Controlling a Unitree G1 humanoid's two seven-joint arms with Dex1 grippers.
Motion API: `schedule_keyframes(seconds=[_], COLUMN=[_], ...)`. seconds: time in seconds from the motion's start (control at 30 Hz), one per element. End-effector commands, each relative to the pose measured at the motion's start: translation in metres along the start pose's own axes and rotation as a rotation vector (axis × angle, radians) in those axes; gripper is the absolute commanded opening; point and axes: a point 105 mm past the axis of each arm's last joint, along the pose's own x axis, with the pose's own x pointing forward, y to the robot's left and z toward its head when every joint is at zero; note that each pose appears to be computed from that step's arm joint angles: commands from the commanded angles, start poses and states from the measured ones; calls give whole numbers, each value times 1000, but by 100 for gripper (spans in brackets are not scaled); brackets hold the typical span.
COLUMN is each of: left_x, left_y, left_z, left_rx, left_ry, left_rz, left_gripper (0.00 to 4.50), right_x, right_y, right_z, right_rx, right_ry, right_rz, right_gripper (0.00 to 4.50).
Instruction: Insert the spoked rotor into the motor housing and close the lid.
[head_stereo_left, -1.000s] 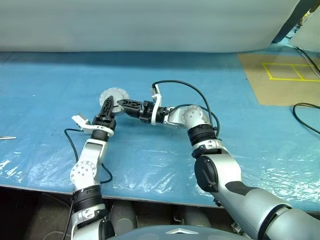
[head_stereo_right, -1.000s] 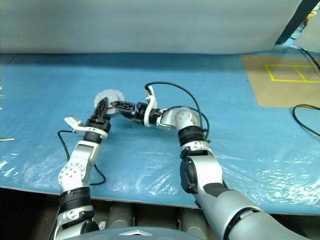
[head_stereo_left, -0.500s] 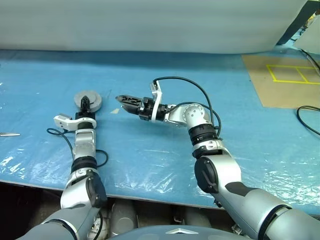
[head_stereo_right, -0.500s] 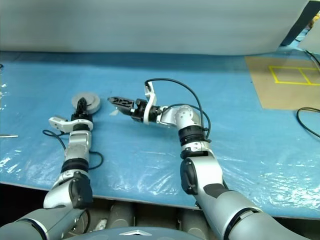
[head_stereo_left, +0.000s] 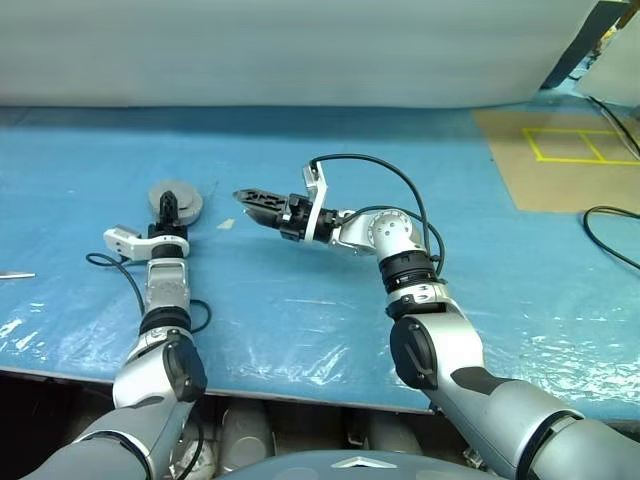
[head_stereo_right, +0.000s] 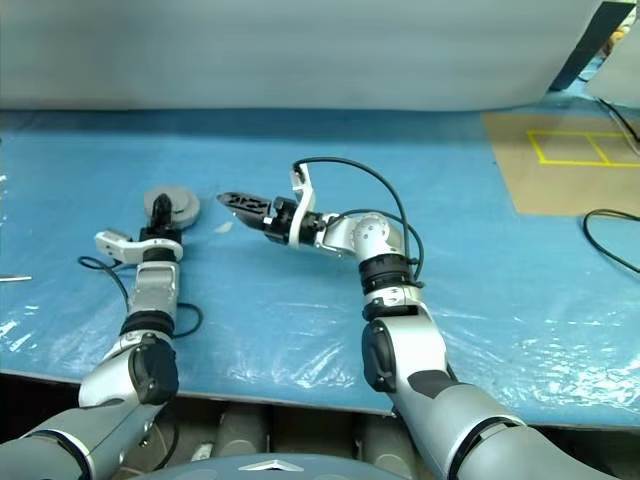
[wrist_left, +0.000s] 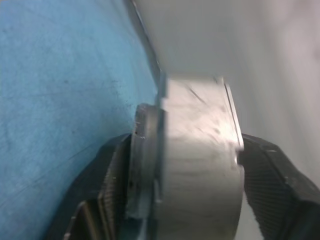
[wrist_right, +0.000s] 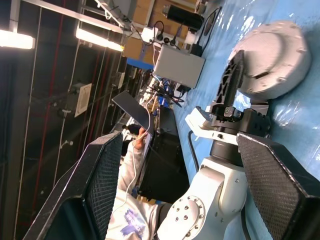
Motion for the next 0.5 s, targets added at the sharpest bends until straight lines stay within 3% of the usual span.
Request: schedule_keyframes(seconds=[0.03, 0.2, 0.3, 0.4, 0.5], left_x=[-14, -29, -41, -46, -51], left_y=[22, 24, 18, -10, -52], left_z=[28, 69, 86, 86, 51], left_rx=[57, 178, 310, 519, 739], left_ry=[-125, -329, -380, -326, -126], left_rz=[97, 166, 183, 67, -214], left_gripper=[433, 448, 448, 448, 448], right_x=[10, 10, 10, 9, 1], right_y=[10, 7, 6, -2, -11], right_z=[-5, -5, -3, 2, 12], right_rx=[0, -10, -76, -277, -648], right_ry=[-2, -3, -9, -23, -87], right_rz=[55, 43, 21, -67, -172], right_gripper=[386, 386, 386, 386, 386])
